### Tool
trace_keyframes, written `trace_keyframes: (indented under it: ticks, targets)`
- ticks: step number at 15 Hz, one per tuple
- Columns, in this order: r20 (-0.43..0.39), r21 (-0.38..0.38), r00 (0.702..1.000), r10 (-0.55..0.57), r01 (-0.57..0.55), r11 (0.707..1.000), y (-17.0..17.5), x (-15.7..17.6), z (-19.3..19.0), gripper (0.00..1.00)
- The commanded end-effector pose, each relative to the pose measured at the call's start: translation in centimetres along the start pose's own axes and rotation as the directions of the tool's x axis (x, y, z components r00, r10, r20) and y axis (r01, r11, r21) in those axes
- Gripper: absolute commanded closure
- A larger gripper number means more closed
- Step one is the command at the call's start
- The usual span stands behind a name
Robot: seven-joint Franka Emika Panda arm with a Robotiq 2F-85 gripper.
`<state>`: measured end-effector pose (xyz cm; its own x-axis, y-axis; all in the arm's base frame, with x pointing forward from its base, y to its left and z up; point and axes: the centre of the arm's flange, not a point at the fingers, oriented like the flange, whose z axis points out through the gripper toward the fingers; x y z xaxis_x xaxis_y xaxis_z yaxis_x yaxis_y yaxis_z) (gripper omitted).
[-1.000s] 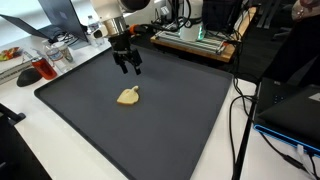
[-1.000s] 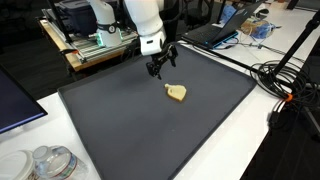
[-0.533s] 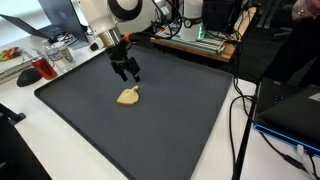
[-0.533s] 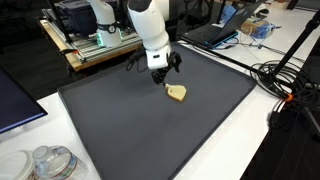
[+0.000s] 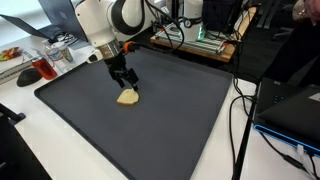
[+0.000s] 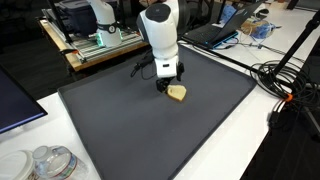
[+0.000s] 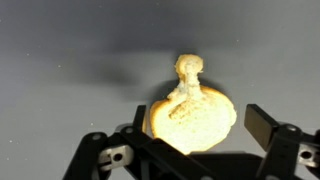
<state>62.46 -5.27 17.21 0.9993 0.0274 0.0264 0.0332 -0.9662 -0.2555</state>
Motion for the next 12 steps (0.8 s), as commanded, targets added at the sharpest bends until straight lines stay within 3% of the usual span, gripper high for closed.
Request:
trace_keyframes:
  ticks: [1, 8, 9, 12]
  targets:
    - [0.014, -0.045, 0.999, -0.042, 0.043, 0.998, -0.1, 2.1, 1.4, 0.00]
    - [0.046, -0.125, 0.989, -0.138, 0.143, 0.982, -1.6, 3.1, 2.6, 0.00]
    - [0.052, -0.124, 0.988, -0.148, 0.153, 0.980, -1.9, 3.1, 2.7, 0.24]
    - [0.070, -0.135, 0.984, -0.163, 0.172, 0.976, -2.3, 3.1, 2.9, 0.41]
